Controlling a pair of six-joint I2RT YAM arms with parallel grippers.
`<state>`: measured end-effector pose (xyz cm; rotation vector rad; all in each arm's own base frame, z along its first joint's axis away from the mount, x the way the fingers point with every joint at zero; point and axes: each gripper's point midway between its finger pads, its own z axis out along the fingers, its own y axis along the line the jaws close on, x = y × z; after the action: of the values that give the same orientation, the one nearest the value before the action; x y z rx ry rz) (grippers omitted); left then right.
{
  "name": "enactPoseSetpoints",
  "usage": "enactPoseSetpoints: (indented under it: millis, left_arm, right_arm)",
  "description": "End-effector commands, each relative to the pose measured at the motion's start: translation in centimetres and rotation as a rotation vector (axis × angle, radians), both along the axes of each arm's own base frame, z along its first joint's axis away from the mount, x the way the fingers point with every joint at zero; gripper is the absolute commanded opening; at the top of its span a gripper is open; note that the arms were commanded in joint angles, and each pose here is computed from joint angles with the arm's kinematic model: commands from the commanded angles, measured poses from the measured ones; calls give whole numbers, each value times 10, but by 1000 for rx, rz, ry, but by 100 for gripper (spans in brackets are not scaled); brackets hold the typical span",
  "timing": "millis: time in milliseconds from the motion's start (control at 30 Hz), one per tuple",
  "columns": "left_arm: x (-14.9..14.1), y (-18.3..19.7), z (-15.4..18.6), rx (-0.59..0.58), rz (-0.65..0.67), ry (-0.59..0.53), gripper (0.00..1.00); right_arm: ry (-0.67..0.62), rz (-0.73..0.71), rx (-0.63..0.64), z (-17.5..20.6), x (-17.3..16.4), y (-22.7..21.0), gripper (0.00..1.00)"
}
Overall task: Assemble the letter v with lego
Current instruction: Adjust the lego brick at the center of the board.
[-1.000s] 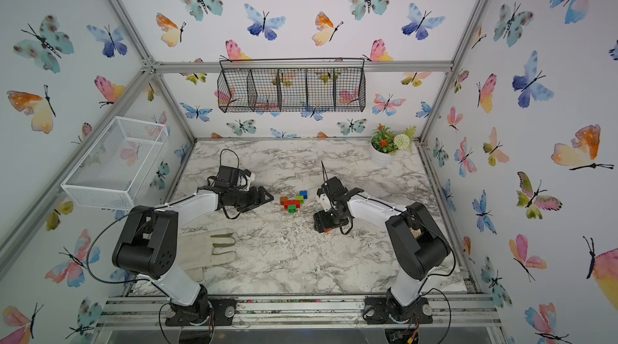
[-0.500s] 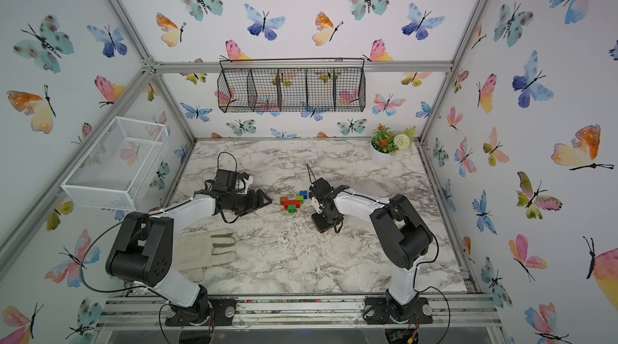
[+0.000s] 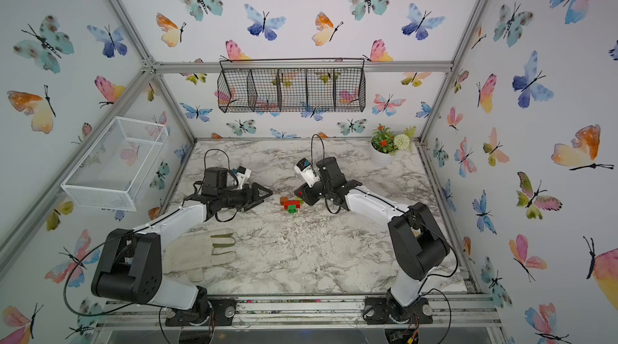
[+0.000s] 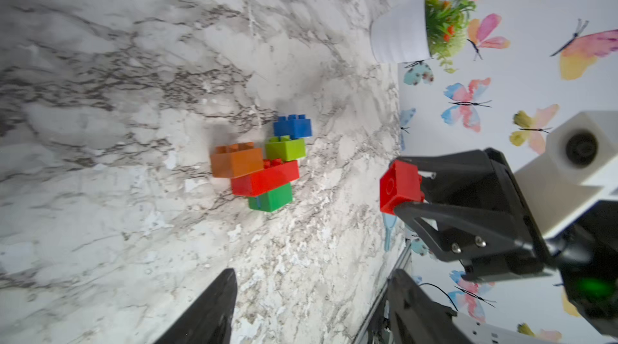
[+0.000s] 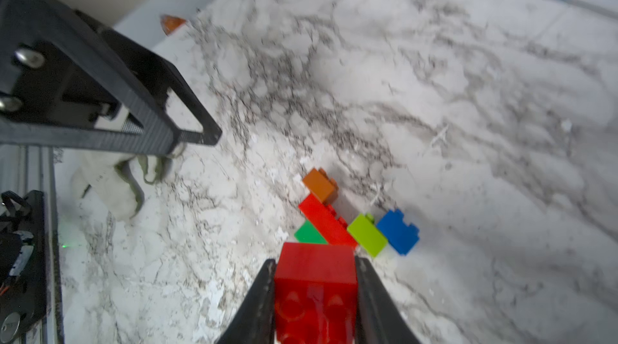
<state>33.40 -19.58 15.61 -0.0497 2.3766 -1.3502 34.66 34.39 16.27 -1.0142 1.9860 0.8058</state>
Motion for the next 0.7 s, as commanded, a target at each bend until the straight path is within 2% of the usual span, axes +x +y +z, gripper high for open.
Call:
enactPoseSetpoints:
  millis: [0,133,233,400,467,667]
  left_arm:
    - [-15,-13,40,-101,-94,-79,72]
    - [-22,-17,48,-127,-134,-90,66]
    - [-25,-20,50,-121,-152,-105,65]
    - [-27,-32,42,-48,-189,-107,65]
    - [-24,-34,40,-31,-187,-104,68]
    - [-16,-42,40,16,-183,-112,68]
  right_arm:
    - [-182,243,131,30,-8,27,1]
    - [-337,434,173,33,-25,33,1]
    - [-438,525,181,31,-36,33,1]
    - [-438,625,147,21,-41,36,1]
    - [-432,653,140,18,-44,36,1]
    - [-445,656,135,17,-43,37,1]
